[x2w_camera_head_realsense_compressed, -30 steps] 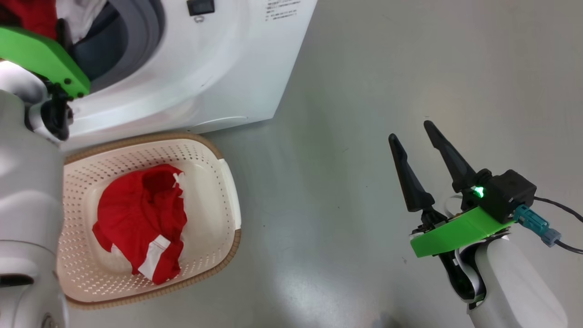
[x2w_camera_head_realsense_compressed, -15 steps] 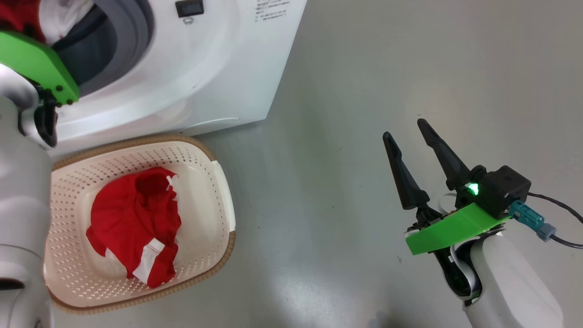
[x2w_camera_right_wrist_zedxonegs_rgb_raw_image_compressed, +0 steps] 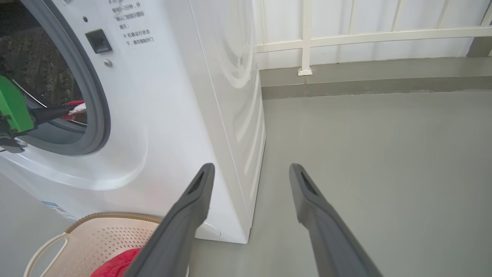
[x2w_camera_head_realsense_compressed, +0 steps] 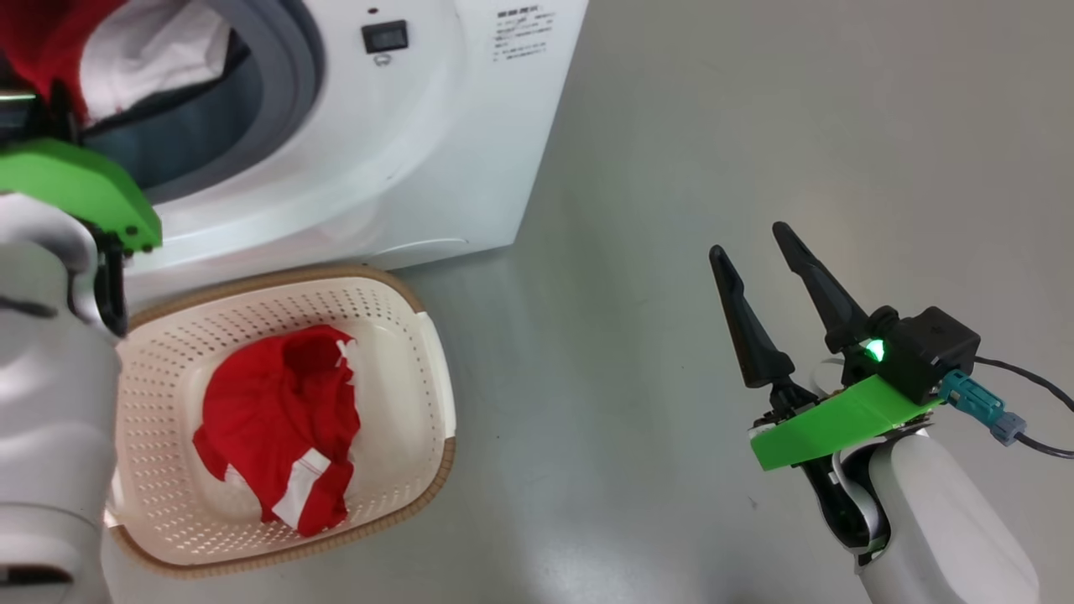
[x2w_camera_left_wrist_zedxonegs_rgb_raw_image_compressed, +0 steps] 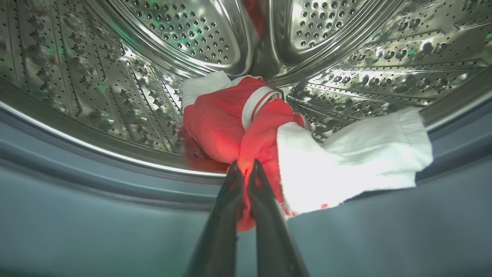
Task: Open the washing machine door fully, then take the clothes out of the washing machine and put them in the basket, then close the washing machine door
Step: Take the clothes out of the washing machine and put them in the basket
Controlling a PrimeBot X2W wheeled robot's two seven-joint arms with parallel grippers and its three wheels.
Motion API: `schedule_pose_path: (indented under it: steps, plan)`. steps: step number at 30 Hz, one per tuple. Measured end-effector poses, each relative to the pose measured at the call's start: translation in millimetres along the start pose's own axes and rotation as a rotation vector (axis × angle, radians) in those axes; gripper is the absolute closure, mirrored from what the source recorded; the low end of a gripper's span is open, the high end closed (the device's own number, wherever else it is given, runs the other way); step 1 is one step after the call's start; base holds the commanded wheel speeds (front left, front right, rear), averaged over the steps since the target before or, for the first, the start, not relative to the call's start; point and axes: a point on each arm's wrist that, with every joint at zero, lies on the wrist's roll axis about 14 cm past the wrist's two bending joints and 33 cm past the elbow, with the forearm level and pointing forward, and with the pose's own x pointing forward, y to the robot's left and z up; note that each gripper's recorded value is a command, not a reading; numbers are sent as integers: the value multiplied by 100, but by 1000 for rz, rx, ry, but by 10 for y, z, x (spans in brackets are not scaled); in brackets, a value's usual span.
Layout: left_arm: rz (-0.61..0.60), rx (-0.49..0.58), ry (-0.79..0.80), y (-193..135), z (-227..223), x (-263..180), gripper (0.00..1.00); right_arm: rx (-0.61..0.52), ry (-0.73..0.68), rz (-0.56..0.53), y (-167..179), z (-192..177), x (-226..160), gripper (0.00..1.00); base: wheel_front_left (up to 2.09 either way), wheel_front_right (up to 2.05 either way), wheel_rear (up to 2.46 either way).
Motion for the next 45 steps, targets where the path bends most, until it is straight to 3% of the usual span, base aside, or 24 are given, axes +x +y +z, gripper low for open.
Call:
schedule_pose_path:
  steps: [4, 9, 18, 25, 36, 45]
  plan:
    - [4, -2, -29, 86, 20, -141, 100, 4, -16, 15, 61, 61, 7, 0, 0, 0, 0]
    - [0, -12, -193, 152, 426, -338, 100, 11, -31, 26, 115, 118, -16, 0, 0, 0, 0]
    - [41, -65, -352, 279, 647, -962, 100, 25, -53, 43, 224, 210, -138, 0, 0, 0, 0]
    - [55, -20, -448, 358, 861, -1373, 100, 27, -86, 64, 321, 345, -213, 0, 0, 0, 0]
    - [32, -7, -620, 244, 1184, -2060, 100, 43, -109, 66, 393, 429, -421, 0, 0, 0, 0]
    - [-40, 17, -802, -71, 1610, -2701, 100, 51, -127, 52, 369, 489, -550, 0, 0, 0, 0]
